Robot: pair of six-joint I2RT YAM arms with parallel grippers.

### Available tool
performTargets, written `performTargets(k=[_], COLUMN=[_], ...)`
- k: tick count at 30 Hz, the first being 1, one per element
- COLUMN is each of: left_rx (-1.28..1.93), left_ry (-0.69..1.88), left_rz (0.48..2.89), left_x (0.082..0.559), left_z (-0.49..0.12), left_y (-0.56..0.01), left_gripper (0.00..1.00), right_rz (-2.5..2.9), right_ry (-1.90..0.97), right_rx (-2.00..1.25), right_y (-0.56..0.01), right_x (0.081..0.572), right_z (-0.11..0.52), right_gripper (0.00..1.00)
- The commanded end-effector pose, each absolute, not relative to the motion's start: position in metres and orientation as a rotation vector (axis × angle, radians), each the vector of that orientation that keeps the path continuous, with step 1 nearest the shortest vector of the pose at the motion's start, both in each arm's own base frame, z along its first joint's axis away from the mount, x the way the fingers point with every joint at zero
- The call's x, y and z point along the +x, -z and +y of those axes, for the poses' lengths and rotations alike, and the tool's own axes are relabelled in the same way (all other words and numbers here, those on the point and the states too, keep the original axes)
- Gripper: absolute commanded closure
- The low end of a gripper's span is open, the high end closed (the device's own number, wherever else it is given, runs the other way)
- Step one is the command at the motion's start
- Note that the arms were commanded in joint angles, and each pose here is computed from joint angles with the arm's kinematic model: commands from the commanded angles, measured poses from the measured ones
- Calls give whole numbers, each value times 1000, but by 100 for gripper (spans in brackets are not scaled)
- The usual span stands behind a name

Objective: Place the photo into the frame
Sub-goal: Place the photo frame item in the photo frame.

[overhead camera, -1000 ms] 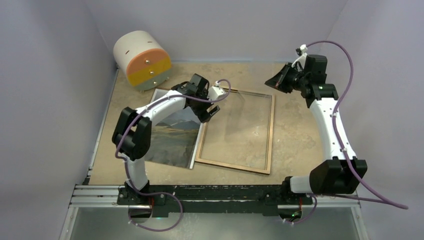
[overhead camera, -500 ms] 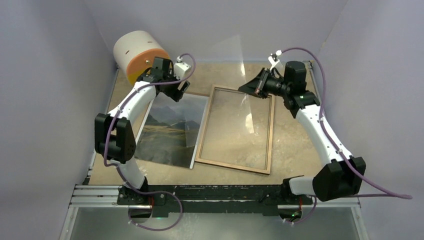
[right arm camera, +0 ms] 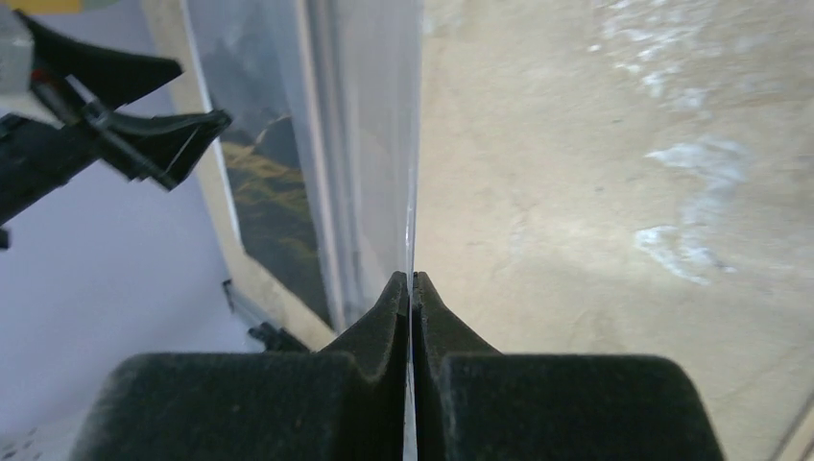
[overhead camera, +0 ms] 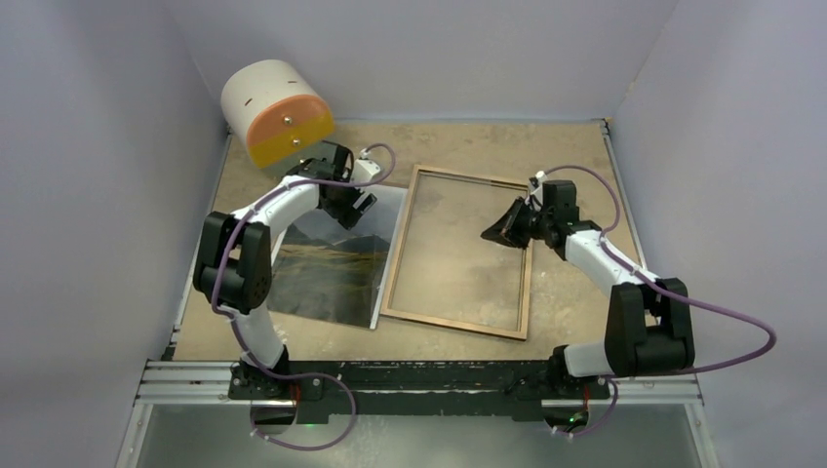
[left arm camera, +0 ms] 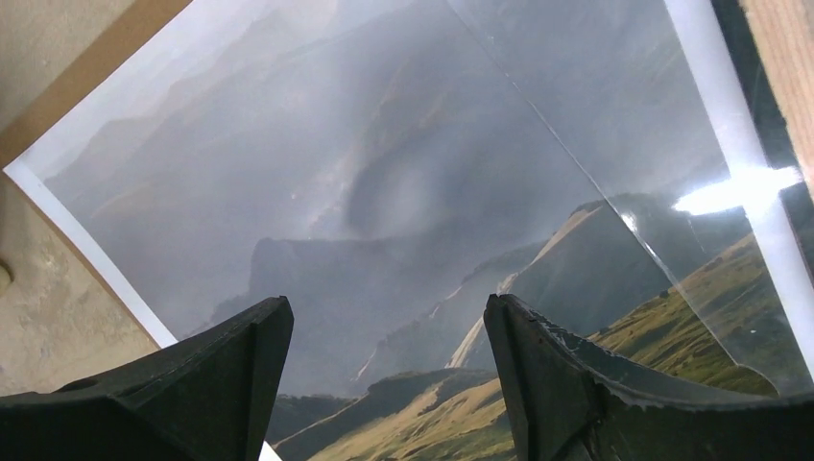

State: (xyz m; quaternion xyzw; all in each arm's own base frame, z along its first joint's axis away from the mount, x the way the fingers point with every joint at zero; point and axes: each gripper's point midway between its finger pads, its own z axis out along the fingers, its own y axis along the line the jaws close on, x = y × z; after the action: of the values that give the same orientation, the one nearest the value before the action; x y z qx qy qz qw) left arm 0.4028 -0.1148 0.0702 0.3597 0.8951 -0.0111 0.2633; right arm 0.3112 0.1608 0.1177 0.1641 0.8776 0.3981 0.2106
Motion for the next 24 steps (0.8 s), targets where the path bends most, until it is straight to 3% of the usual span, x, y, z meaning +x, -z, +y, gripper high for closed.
performTargets(k=[1,24], left_rx=[1023,1132], left_ry=[0,-7], left_rz=[2374,2356], left_x=[407,396], left_z=[-128,-160], left_y=[-69,-58], left_gripper=[22,23], right_rz=[2381,2365], right_ry=[-907,-765], right_rx=[438,595], right_y=[-109,-82], right_x=[326,316], right_z=[135,92], right_gripper=[100,100])
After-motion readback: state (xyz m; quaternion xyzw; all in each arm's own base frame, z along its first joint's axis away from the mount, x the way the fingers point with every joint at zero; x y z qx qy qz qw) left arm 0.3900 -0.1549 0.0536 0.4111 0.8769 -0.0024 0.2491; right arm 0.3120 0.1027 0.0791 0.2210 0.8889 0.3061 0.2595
